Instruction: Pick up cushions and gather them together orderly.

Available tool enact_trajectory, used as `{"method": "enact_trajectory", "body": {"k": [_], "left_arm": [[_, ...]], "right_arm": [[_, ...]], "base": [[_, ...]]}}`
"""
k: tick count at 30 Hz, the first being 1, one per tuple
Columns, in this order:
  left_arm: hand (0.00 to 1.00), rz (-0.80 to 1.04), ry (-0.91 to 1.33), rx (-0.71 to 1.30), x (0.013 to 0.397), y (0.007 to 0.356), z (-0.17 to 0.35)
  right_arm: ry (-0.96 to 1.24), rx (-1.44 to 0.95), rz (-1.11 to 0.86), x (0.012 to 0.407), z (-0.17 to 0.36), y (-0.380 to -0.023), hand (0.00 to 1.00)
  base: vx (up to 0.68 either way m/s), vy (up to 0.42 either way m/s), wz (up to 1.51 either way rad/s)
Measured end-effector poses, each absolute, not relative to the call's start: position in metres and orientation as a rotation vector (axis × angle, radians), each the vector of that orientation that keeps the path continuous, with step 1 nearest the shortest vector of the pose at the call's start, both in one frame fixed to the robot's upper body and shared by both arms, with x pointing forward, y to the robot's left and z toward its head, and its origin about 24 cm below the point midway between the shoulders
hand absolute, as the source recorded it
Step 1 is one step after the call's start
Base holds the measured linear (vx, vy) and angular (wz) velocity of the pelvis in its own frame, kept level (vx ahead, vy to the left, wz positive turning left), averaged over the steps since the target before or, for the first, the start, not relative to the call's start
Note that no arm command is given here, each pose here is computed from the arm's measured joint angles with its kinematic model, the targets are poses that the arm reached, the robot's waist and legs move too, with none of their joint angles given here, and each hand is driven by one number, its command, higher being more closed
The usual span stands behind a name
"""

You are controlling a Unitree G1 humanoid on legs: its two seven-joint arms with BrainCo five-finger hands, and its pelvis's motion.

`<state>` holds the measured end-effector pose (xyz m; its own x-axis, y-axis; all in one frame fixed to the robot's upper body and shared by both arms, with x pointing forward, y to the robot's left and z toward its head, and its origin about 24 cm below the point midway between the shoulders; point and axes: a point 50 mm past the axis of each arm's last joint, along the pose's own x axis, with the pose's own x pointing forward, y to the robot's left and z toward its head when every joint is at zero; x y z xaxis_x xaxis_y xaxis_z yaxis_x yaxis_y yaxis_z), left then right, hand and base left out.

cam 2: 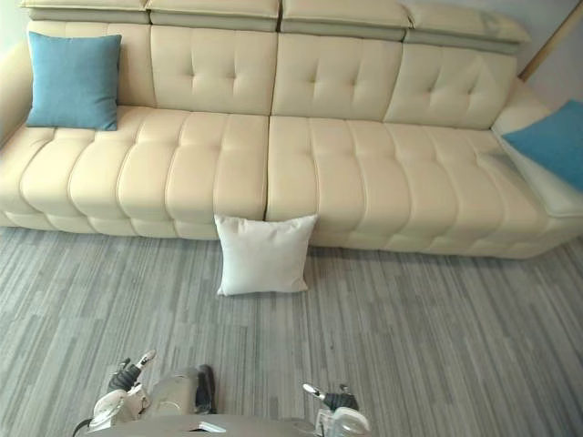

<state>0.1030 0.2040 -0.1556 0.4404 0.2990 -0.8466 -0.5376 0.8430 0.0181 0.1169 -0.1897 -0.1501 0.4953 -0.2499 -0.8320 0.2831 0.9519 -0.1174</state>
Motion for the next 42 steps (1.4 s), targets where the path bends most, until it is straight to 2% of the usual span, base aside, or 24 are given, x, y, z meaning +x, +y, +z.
{"method": "enact_trajectory", "body": {"k": [6, 11, 16, 27, 42], "left_arm": [[0.00, 0.525, 1.017, -0.280, 0.098, 0.200, -0.159], [0.00, 0.480, 1.045, -0.314, 0.099, 0.178, -0.162], [0.00, 0.495, 1.017, -0.316, 0.103, 0.182, -0.160], [0.00, 0.478, 0.983, -0.256, 0.109, 0.194, -0.155], [0.00, 0.416, 1.000, -0.187, 0.111, 0.192, -0.156]], "right_arm": [[0.955, 0.033, -0.324, 0.127, -0.145, -0.192, 0.00], [0.926, -0.014, -0.336, 0.135, -0.139, -0.209, 0.00], [0.954, -0.057, -0.295, 0.132, -0.142, -0.205, 0.00], [0.971, -0.058, -0.267, 0.131, -0.144, -0.196, 0.00], [0.996, -0.053, -0.263, 0.127, -0.148, -0.192, 0.00]], "base": [[0.32, -0.241, 0.05], [0.32, -0.259, 0.31], [0.17, -0.144, 0.49], [0.05, 0.137, -0.07], [-0.03, 0.039, -0.15]]}}
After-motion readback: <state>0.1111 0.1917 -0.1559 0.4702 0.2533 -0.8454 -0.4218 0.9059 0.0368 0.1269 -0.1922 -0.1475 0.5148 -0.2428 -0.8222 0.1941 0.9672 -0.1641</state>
